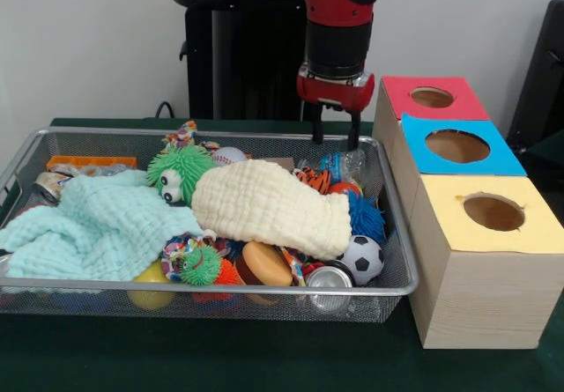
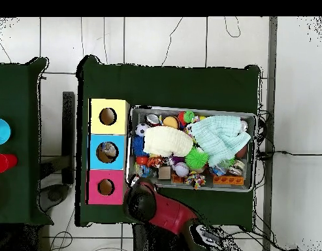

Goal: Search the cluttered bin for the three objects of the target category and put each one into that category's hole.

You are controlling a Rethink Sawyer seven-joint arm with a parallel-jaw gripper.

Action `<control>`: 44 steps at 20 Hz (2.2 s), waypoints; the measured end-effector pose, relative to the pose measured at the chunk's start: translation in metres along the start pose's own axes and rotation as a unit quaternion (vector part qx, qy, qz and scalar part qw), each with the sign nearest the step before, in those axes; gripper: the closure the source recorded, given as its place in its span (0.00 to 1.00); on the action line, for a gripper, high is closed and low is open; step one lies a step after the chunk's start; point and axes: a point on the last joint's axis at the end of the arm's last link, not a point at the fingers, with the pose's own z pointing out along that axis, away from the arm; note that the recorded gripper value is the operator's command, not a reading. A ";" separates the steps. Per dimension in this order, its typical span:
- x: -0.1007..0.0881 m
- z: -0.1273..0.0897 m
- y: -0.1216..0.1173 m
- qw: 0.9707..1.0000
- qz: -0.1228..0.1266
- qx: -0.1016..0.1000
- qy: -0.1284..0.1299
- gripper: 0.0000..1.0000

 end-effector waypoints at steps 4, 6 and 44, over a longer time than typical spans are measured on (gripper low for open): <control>0.000 -0.007 0.006 1.000 -0.003 -0.002 0.001 0.00; -0.001 -0.008 0.007 1.000 -0.004 -0.003 0.000 0.00; 0.006 0.019 0.017 1.000 0.003 -0.029 0.011 0.00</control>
